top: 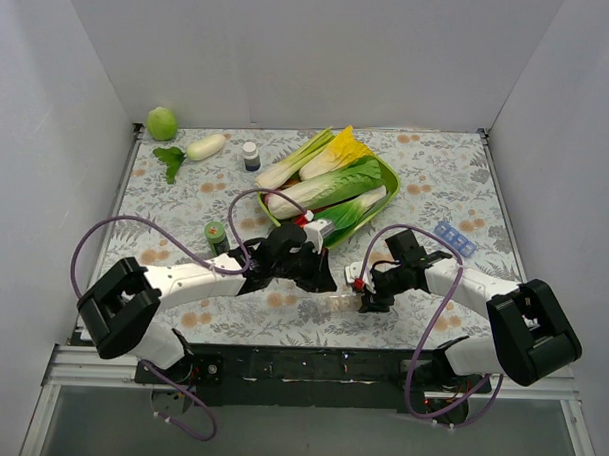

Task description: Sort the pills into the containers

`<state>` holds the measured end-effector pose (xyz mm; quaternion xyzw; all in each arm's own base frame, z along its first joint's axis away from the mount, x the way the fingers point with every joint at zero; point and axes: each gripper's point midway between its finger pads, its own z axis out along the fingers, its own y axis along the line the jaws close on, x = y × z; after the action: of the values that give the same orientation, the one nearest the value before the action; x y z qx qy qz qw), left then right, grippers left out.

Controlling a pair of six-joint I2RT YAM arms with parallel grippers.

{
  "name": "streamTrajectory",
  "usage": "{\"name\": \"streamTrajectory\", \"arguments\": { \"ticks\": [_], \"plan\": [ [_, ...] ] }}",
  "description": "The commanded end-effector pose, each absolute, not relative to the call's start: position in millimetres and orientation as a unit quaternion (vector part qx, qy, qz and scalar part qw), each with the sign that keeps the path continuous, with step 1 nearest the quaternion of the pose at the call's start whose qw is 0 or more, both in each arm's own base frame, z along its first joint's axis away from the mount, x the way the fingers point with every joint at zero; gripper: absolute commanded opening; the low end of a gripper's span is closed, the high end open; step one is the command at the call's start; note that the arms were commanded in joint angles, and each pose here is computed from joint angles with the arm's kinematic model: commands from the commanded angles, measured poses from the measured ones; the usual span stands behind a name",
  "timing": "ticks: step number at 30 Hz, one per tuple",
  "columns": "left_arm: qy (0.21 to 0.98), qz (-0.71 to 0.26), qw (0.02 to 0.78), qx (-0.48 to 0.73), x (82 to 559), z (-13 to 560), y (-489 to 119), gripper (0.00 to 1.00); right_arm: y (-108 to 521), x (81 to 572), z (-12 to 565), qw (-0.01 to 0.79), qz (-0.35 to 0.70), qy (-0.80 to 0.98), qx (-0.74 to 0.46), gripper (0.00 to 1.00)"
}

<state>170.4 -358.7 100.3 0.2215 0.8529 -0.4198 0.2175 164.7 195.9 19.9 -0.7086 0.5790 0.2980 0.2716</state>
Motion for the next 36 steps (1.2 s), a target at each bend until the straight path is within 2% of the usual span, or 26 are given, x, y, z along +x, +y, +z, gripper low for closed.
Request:
{"name": "streamTrajectory", "arguments": {
  "ticks": [1, 2, 4, 5, 6, 7, 8, 9, 11, 12, 14, 16, 20, 27, 28, 34, 36],
  "plan": [
    [0.841, -0.400, 0.287, 0.224, 187, 133, -348, 0.00, 177, 166, 1, 0.224, 0.263, 0.624, -0.701, 0.18],
    [0.842, -0.394, 0.294, 0.224, 188, 134, -345, 0.03, 179, 167, 4, 0.226, 0.264, 0.626, -0.699, 0.20],
    [0.839, -0.382, 0.326, 0.211, 196, 145, -337, 0.10, 182, 171, 10, 0.229, 0.265, 0.630, -0.693, 0.36],
    [0.837, -0.378, 0.338, 0.204, 198, 150, -332, 0.23, 183, 172, 13, 0.230, 0.267, 0.631, -0.691, 0.44],
    [0.835, -0.375, 0.350, 0.198, 200, 156, -329, 0.29, 185, 174, 18, 0.238, 0.266, 0.629, -0.690, 0.59],
    [0.835, -0.367, 0.364, 0.189, 204, 160, -324, 0.36, 186, 177, 24, 0.244, 0.266, 0.629, -0.688, 0.66],
    [0.823, -0.373, 0.385, 0.187, 205, 178, -320, 0.49, 188, 179, 29, 0.250, 0.264, 0.632, -0.684, 0.73],
    [0.820, -0.371, 0.395, 0.184, 207, 185, -316, 0.57, 189, 183, 37, 0.264, 0.259, 0.630, -0.683, 0.85],
    [0.807, -0.372, 0.424, 0.177, 210, 206, -307, 0.68, 191, 189, 50, 0.279, 0.252, 0.629, -0.681, 0.91],
    [0.800, -0.370, 0.437, 0.177, 212, 217, -304, 0.76, 191, 192, 59, 0.292, 0.245, 0.627, -0.679, 0.92],
    [0.793, -0.368, 0.451, 0.177, 212, 231, -295, 0.84, 190, 197, 77, 0.309, 0.236, 0.627, -0.676, 0.93],
    [0.792, -0.348, 0.473, 0.166, 221, 244, -284, 0.98, 185, 205, 92, 0.327, 0.228, 0.635, -0.662, 0.94],
    [0.782, -0.319, 0.513, 0.150, 231, 273, -261, 0.98, 173, 232, 153, 0.406, 0.196, 0.649, -0.613, 0.96],
    [0.770, -0.280, 0.561, 0.117, 231, 310, -222, 0.98, 121, 286, 272, 0.538, 0.108, 0.733, -0.400, 0.98],
    [0.765, -0.281, 0.568, 0.113, 229, 317, -218, 0.98, 117, 288, 281, 0.545, 0.117, 0.751, -0.353, 0.98],
    [0.758, -0.280, 0.580, 0.101, 221, 331, -202, 0.98, 102, 290, 366, 0.623, 0.120, 0.735, -0.239, 0.98],
    [0.755, -0.282, 0.584, 0.099, 218, 336, -198, 0.98, 94, 294, 377, 0.631, 0.120, 0.740, -0.202, 0.98]
  ]
}}
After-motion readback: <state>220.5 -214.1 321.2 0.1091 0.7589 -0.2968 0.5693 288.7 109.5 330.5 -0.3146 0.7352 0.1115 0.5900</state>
